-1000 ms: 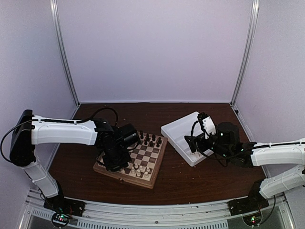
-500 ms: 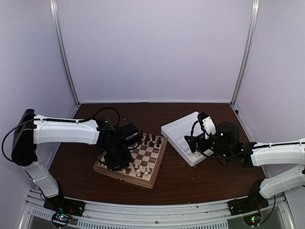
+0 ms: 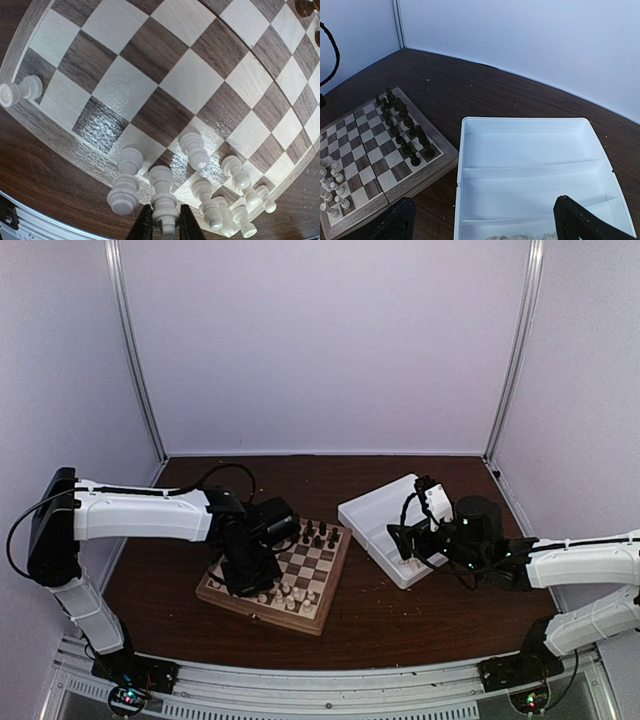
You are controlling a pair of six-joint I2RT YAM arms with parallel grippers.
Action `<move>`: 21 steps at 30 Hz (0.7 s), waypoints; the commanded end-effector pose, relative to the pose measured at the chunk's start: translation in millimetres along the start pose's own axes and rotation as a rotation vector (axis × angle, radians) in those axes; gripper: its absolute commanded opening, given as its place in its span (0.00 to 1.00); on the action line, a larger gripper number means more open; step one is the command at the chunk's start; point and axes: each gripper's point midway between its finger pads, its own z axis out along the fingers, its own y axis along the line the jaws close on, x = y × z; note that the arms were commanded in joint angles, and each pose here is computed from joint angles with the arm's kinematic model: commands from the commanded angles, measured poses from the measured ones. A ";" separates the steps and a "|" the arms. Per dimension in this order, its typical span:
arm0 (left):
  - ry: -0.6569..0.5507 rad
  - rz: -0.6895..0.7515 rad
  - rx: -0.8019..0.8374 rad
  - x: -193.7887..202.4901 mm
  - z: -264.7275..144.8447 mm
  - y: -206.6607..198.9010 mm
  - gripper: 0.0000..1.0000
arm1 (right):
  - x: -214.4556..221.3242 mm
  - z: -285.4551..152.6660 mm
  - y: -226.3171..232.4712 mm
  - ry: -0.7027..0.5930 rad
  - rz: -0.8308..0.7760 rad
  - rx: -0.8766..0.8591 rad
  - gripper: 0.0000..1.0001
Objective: Set up the chess pieces on the board
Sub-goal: Adjust the chess piece on the chessboard.
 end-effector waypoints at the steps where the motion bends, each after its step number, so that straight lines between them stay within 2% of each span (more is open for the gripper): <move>1: 0.020 0.027 0.039 3.4 0.9 -14.5 0.15 | -9.6 -1.4 -2.5 -0.023 0.010 0.012 1.00; 7: 0.016 0.030 0.036 2.5 1.9 -14.4 0.17 | -8.8 -0.9 -2.7 -0.021 0.010 0.012 1.00; 13: 0.012 0.031 0.033 2.1 1.6 -12.0 0.37 | -8.2 -0.8 -2.8 -0.019 0.010 0.012 1.00; 21: -0.005 0.035 0.053 -1.1 -6.7 -11.7 0.47 | -8.9 -1.2 -2.6 -0.021 0.009 0.012 1.00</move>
